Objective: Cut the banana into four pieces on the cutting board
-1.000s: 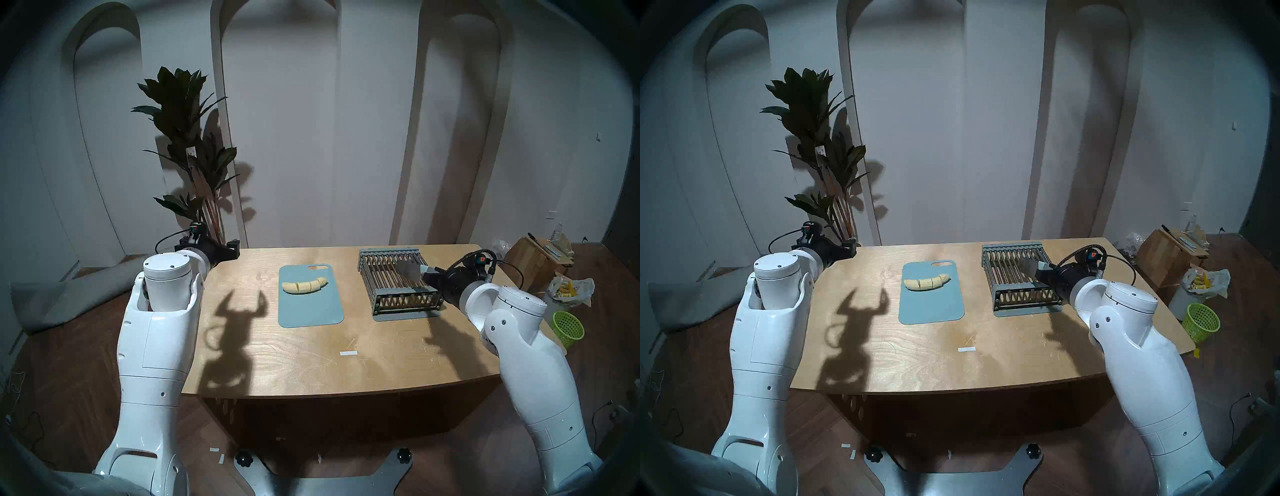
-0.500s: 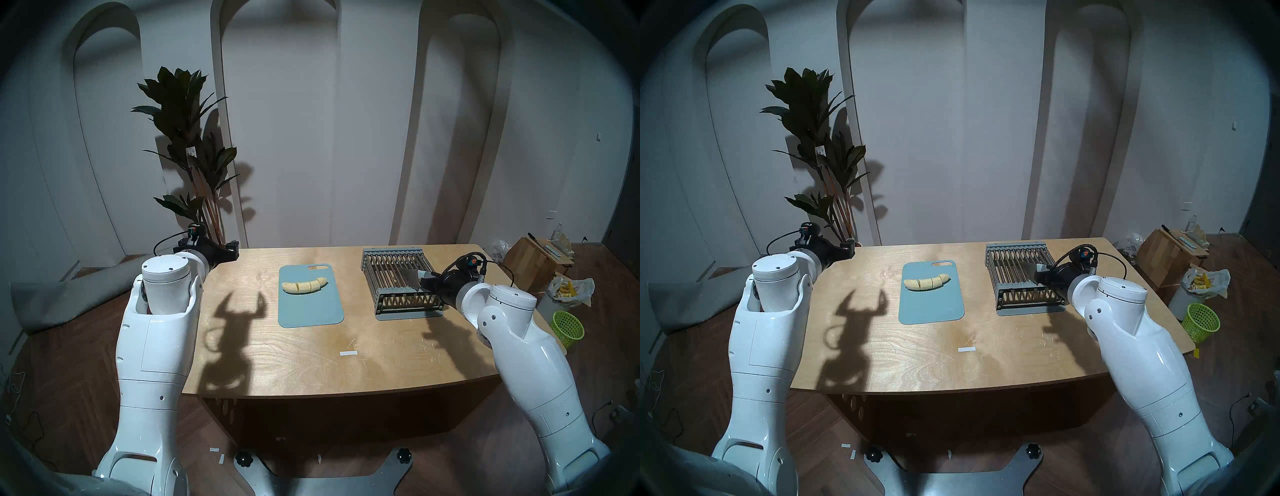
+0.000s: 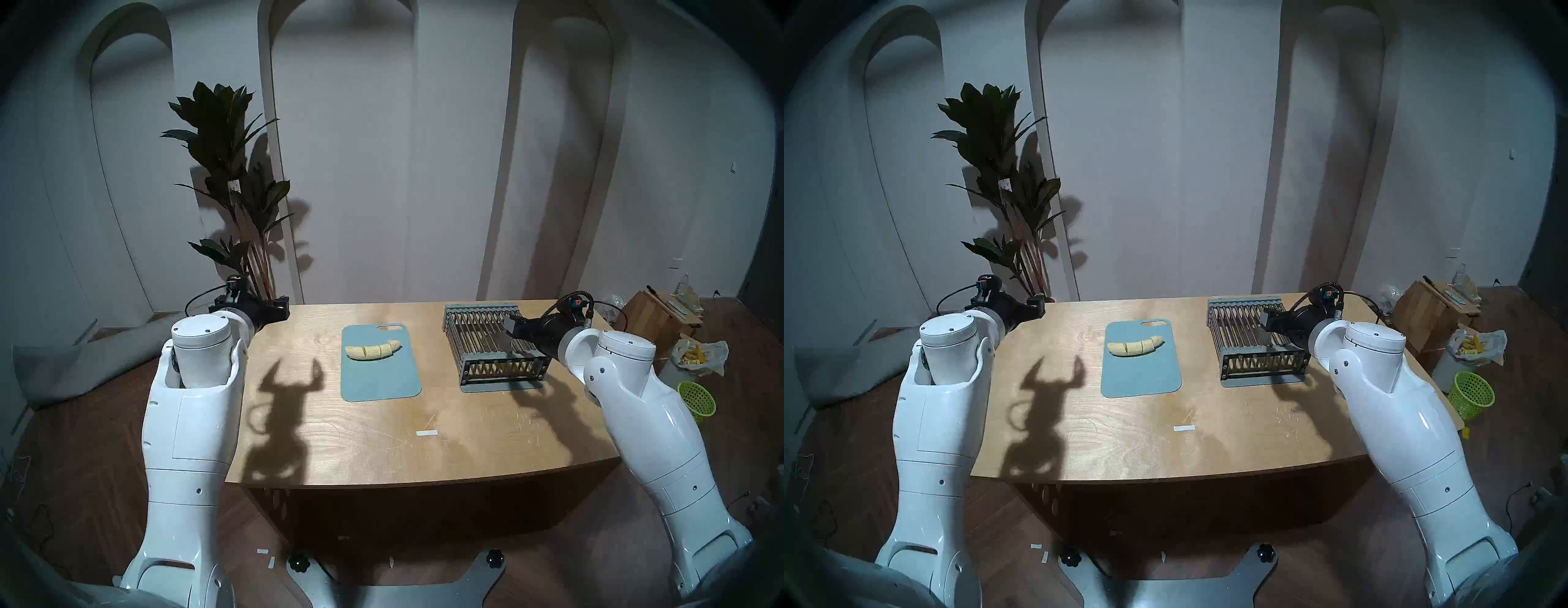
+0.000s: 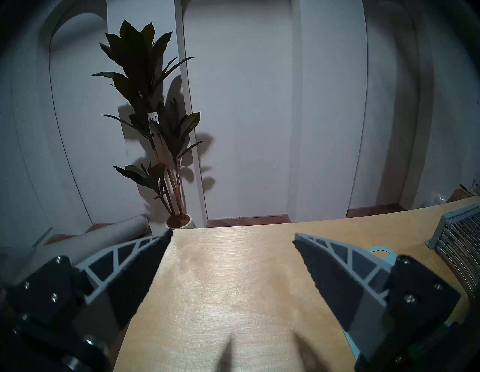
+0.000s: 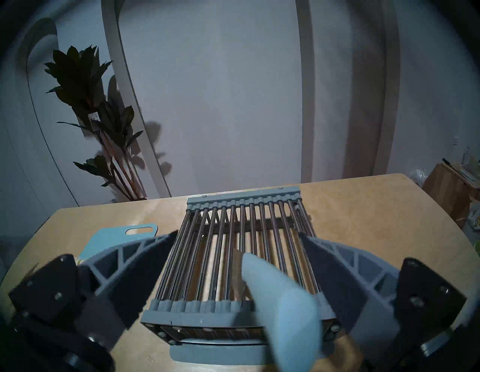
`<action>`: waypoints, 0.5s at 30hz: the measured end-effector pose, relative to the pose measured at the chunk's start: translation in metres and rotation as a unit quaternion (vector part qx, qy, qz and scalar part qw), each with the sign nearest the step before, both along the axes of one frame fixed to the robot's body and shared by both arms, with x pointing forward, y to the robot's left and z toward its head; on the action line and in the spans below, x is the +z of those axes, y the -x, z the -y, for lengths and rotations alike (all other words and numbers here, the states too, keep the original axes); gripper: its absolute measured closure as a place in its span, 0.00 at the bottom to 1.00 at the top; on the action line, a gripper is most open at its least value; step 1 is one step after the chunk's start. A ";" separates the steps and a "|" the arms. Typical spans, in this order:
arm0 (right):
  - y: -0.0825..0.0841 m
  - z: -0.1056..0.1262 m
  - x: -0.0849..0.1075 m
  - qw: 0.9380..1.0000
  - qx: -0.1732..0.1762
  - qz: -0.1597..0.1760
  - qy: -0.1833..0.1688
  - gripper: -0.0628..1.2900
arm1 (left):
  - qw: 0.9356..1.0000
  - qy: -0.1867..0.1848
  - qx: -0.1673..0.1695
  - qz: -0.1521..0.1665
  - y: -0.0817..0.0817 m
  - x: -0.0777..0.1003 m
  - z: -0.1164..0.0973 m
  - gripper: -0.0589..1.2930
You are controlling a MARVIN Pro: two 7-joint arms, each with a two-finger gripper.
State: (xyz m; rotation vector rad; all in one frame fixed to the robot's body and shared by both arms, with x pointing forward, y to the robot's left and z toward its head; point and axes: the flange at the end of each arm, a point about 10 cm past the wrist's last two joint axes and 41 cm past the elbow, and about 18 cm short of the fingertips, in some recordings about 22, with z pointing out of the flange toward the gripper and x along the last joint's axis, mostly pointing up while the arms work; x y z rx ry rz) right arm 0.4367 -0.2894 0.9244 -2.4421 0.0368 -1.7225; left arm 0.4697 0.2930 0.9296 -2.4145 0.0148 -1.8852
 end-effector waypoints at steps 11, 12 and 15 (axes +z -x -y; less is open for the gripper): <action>0.012 -0.005 0.024 0.999 0.009 0.041 0.014 0.03 | 1.000 0.008 -0.008 0.000 0.002 -0.001 0.007 0.03; 0.013 -0.005 0.025 0.999 0.008 0.043 0.015 0.03 | 1.000 0.008 -0.009 0.000 0.002 -0.001 0.008 0.03; 0.015 -0.006 0.027 0.999 0.007 0.050 0.017 0.03 | 1.000 0.010 -0.010 0.001 0.002 -0.001 0.010 0.03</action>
